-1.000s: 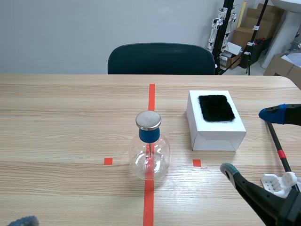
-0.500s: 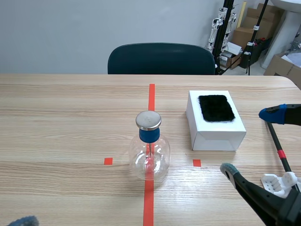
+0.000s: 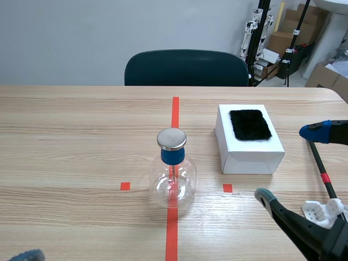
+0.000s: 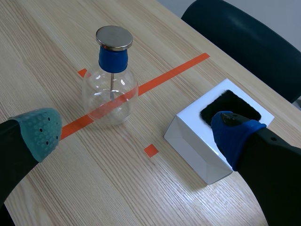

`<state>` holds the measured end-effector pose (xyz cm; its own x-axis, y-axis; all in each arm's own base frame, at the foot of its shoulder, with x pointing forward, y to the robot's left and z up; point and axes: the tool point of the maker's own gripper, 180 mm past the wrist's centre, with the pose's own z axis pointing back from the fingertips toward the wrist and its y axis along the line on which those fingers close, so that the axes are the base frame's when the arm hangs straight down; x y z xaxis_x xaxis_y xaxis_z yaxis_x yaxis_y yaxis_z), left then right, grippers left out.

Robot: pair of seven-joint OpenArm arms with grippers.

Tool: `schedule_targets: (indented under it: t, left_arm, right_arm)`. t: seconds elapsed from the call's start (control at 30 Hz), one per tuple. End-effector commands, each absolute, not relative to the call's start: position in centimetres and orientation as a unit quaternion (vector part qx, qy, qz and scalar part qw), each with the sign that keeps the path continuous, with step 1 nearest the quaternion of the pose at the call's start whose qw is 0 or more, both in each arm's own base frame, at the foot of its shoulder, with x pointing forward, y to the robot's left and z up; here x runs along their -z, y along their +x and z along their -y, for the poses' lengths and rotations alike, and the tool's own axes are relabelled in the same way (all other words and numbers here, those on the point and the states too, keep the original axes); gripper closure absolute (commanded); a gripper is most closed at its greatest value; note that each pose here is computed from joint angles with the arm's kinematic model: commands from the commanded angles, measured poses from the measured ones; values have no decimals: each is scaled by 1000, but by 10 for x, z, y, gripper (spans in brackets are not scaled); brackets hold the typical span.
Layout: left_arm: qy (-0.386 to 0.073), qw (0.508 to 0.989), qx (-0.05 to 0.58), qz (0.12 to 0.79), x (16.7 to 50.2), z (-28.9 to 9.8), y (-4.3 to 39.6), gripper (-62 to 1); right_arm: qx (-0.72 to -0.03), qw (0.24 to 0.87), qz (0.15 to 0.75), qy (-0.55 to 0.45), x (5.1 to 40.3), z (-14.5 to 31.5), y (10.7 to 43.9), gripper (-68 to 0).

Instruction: Do the electroscope experiment. return to the home posture

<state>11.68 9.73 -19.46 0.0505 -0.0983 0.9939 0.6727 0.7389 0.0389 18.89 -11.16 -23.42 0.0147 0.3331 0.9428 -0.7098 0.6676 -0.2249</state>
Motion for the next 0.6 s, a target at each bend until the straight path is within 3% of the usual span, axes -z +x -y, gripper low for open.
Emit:
schedule_targets:
  t: [0.0, 0.57]
  left_arm:
    - [-233, 684, 270, 636, 190, -97, 117, -623]
    - [-233, 682, 271, 638, 190, -97, 118, -623]
  right_arm:
    - [-375, 684, 605, 159, 225, 110, 192, -679]
    - [-375, 684, 605, 159, 225, 110, 192, -679]
